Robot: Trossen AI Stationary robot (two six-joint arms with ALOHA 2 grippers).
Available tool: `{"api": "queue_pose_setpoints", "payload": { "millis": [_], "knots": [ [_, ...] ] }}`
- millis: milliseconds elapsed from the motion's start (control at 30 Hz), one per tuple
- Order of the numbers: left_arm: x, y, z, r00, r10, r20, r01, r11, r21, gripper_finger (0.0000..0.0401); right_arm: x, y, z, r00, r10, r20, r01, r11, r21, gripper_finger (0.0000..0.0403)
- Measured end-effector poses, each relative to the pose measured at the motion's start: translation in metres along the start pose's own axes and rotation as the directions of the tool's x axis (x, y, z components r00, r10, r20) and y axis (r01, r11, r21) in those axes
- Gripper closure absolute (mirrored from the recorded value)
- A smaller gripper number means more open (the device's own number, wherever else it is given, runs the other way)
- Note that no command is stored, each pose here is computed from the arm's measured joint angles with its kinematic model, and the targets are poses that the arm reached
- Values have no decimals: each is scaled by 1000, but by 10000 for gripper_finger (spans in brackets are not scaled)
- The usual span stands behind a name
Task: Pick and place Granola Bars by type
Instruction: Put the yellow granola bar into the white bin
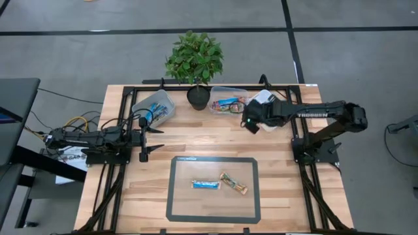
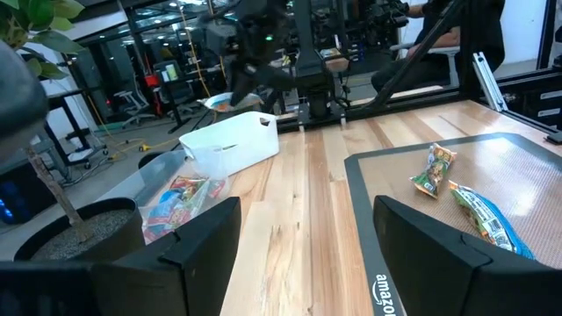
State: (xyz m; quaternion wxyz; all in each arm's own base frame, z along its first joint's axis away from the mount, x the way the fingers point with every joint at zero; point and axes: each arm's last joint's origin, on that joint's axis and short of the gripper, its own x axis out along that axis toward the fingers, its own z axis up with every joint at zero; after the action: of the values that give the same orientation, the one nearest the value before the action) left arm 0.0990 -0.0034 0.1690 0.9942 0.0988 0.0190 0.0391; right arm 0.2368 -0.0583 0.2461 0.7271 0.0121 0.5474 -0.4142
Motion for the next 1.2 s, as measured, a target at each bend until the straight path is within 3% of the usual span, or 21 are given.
{"api": "queue_pose_setpoints", "payload": {
  "millis": [233,400,800,1033,1200],
  "knots": [
    [0,0,0,1000,0,0,0,1000,0,148,23,-33,-2,980,-116,-159,124,991,42,373],
    [0,0,0,1000,0,0,0,1000,0,148,41,-40,-10,971,-133,-201,140,990,23,359],
    [0,0,0,1000,0,0,0,1000,0,148,54,-34,-17,974,-123,-190,131,991,31,227],
    [0,0,0,1000,0,0,0,1000,0,148,33,-11,-11,996,79,-34,-77,996,54,179],
    [0,0,0,1000,0,0,0,1000,0,148,10,17,-8,950,307,55,-307,952,-6,173]
  ]
}}
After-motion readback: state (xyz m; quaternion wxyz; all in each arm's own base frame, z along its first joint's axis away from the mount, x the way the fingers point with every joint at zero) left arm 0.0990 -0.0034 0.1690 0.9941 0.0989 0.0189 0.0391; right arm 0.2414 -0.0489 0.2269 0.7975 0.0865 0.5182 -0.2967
